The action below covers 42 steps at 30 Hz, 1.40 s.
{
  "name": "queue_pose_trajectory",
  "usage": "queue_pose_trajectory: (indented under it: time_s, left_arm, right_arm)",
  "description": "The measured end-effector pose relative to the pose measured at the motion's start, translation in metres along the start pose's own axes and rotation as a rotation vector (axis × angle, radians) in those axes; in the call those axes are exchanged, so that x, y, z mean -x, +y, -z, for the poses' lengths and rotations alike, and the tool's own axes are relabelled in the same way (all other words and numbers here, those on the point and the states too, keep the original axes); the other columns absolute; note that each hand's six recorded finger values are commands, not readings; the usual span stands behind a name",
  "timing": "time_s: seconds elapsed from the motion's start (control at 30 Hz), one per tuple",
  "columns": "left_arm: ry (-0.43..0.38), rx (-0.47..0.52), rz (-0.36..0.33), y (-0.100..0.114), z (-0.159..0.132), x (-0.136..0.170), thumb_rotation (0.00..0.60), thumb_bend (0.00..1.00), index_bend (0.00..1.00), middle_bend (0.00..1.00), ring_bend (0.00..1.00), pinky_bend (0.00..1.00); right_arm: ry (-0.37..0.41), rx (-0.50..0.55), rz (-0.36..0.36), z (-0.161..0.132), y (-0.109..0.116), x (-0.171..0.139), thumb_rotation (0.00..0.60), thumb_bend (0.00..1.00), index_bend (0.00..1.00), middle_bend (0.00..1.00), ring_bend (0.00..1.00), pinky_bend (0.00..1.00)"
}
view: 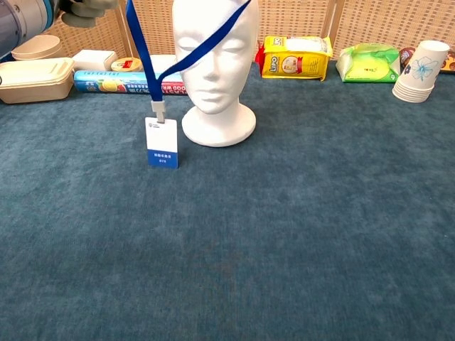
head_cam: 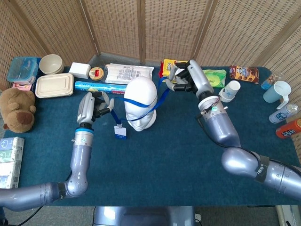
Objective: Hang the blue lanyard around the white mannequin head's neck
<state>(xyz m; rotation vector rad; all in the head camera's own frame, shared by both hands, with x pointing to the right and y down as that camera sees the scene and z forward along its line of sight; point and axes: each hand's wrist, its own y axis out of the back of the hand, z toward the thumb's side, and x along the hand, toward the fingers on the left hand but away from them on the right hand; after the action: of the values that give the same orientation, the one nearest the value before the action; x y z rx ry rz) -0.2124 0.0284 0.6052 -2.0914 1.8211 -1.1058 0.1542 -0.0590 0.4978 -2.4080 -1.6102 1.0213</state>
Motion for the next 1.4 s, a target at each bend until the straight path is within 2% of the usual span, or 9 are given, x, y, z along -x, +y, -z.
queue_pose_trajectory:
  time_s: [0.77, 1.17, 1.4]
  left_arm:
    - [0.106, 0.234, -0.042, 0.019, 0.019, -0.011, 0.485, 0.4, 0.69, 1.0, 1.0, 1.0]
    - [0.178, 0.309, -0.024, 0.02, 0.026, -0.017, 0.481, 0.39, 0.69, 1.0, 1.0, 1.0]
    - [0.198, 0.312, -0.005, 0.016, 0.022, -0.023, 0.478, 0.39, 0.69, 1.0, 1.0, 1.0]
  right_arm:
    - [-0.077, 0.0, 0.062, 0.032, 0.018, 0.013, 0.6, 0.45, 0.69, 0.98, 1.0, 1.0]
    - [-0.132, -0.029, 0.098, 0.044, 0.027, 0.024, 0.6, 0.45, 0.69, 0.98, 1.0, 1.0]
    - [-0.154, -0.062, 0.108, 0.05, 0.025, 0.032, 0.6, 0.45, 0.69, 0.98, 1.0, 1.0]
